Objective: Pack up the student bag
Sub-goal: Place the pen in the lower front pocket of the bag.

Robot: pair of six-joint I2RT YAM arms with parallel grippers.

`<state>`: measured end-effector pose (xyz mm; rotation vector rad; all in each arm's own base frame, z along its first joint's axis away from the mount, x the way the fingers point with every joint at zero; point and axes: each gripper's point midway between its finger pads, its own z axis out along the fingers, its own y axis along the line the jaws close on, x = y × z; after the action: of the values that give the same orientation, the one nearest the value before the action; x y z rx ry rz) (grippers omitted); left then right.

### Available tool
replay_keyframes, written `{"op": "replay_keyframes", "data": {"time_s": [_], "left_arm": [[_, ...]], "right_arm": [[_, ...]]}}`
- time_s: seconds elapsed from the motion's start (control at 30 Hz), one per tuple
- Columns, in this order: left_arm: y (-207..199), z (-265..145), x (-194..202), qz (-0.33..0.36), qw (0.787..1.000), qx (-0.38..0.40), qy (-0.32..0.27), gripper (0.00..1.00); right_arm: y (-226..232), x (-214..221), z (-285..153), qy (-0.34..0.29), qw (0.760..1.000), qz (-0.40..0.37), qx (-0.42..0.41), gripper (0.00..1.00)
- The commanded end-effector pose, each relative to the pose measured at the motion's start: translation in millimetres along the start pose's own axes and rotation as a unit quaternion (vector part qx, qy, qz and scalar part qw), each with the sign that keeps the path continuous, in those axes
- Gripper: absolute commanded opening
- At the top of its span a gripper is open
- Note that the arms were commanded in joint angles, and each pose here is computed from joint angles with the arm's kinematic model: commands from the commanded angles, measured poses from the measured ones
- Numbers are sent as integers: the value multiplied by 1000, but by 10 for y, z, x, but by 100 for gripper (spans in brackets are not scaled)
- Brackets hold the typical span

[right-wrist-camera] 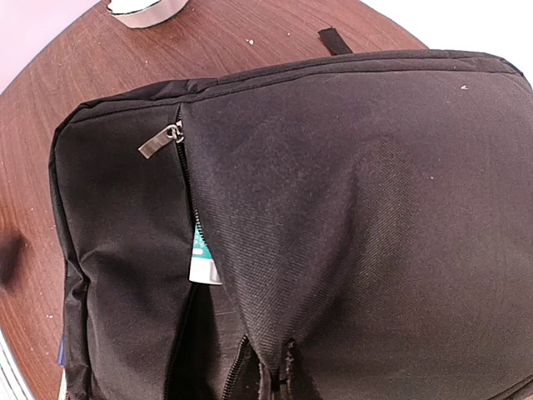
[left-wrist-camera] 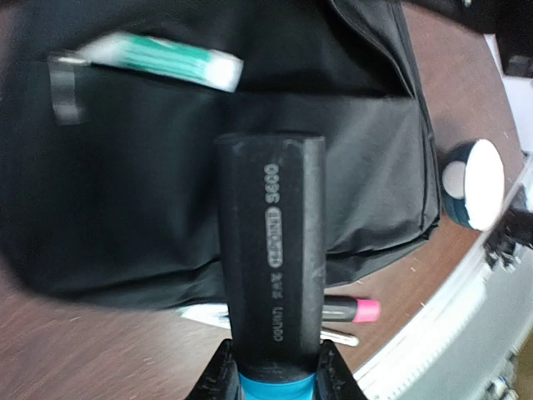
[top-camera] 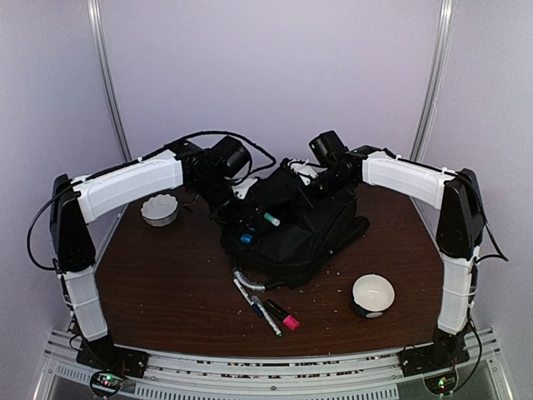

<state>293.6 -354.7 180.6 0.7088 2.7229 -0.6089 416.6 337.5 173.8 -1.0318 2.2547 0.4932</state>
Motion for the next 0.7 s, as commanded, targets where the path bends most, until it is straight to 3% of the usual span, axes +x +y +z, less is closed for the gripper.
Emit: {"op": "replay_keyframes", "data": {"time_s": [0.0, 0.4, 0.67], "left_arm": [[-287, 181, 43, 5, 993, 103, 51, 7], [159, 565, -185, -110, 987, 103, 59, 0], [380, 856, -460, -140, 983, 95, 70, 0]], "right_arm": [[206, -285, -166, -47, 998, -5, -42, 0], [253, -299, -205, -52, 997, -3, -53, 0], [331, -338, -244, -58, 996, -6, -61, 0]]}}
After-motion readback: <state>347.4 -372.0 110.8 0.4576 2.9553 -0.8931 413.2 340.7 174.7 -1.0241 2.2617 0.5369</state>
